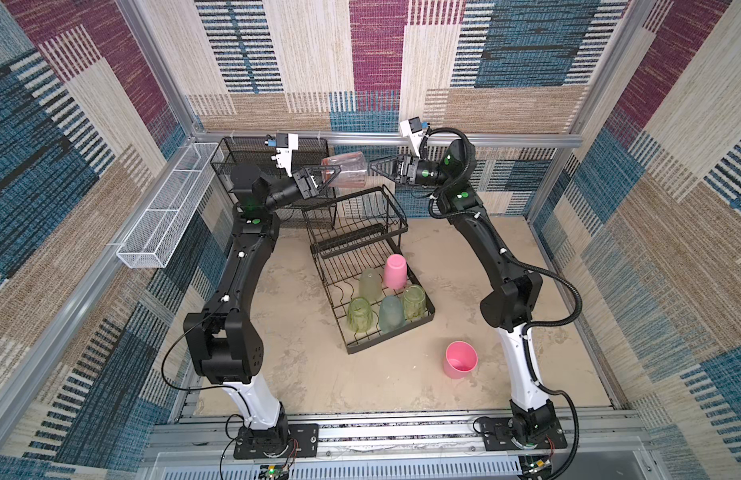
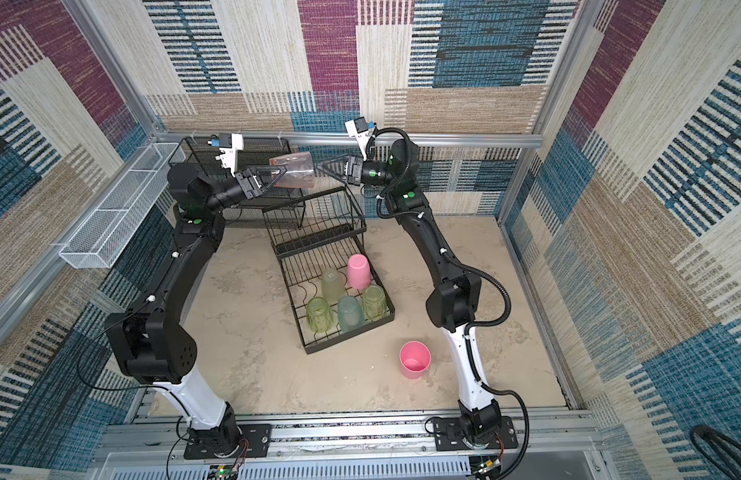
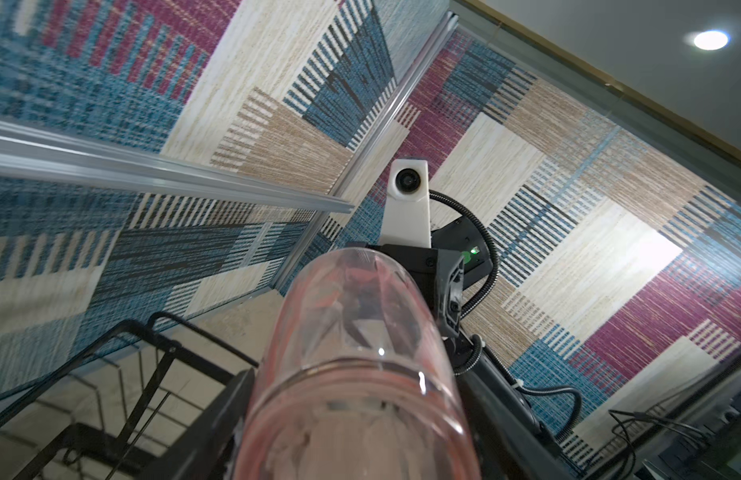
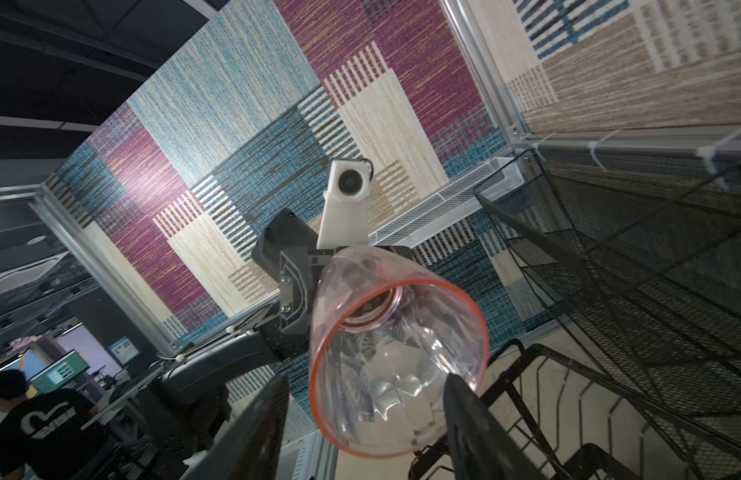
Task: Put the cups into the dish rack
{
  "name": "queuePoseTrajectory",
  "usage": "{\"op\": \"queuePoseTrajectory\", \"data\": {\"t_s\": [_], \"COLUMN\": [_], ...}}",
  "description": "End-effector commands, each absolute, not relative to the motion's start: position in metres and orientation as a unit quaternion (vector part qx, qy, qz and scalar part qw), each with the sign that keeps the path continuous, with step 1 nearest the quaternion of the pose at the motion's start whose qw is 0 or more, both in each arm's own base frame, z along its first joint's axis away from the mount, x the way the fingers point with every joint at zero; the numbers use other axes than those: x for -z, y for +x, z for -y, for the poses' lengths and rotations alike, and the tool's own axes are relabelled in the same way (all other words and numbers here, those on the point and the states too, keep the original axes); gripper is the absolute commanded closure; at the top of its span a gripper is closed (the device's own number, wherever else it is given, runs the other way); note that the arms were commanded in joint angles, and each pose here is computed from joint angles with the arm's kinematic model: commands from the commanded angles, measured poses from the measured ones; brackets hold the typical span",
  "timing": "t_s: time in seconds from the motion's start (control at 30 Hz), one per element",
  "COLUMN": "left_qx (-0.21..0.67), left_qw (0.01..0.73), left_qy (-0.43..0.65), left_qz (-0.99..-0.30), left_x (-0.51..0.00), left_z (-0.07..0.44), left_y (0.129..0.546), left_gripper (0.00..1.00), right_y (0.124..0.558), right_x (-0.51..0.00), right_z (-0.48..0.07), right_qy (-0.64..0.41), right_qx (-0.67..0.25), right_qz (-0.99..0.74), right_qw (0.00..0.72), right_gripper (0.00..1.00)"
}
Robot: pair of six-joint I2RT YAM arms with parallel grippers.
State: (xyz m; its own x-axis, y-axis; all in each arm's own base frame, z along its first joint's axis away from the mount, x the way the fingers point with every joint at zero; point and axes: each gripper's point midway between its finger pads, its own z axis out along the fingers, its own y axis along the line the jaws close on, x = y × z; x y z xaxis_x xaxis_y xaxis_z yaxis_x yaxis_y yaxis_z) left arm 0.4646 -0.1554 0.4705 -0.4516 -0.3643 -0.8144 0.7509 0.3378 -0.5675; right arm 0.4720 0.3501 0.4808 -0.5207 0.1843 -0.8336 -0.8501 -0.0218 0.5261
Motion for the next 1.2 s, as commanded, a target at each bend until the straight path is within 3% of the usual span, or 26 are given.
{"op": "queuePoseTrajectory", "data": {"t_s": [0.0, 0.2, 0.43, 0.8, 1.17], "left_qx": [0.475, 0.340, 0.221, 0.072, 0.016], "left_qw": [0.491, 0.453, 0.407, 0.366, 0.312], "left_qy": [0.107, 0.036, -0.005, 0.028, 0.055], "left_qz": [-0.723, -0.823, -0.886, -0.927, -0.948], "left_x": [-0.435, -0.396, -0.360, -0.329, -0.297], "left_z": [0.140, 0.107, 0.081, 0.093, 0.106], "left_y": [0.474, 0.481, 0.479, 0.487, 0.488], "left_gripper": [0.35, 0.35, 0.35, 0.34, 0.31], "right_y": [0.491, 0.512, 0.500, 0.455, 0.430], "right_x": [-0.473, -0.444, -0.411, -0.380, -0.351], "right_z": [-0.341, -0.317, -0.282, -0.251, -0.247], "right_qy": [-0.256, -0.199, -0.164, -0.143, -0.140], "right_qx": [-0.604, -0.496, -0.402, -0.355, -0.316], "right_qz": [-0.616, -0.695, -0.744, -0.764, -0.789], "right_qw": [0.436, 0.480, 0.509, 0.520, 0.508], "right_gripper": [0.37, 0.37, 0.38, 0.38, 0.38]}}
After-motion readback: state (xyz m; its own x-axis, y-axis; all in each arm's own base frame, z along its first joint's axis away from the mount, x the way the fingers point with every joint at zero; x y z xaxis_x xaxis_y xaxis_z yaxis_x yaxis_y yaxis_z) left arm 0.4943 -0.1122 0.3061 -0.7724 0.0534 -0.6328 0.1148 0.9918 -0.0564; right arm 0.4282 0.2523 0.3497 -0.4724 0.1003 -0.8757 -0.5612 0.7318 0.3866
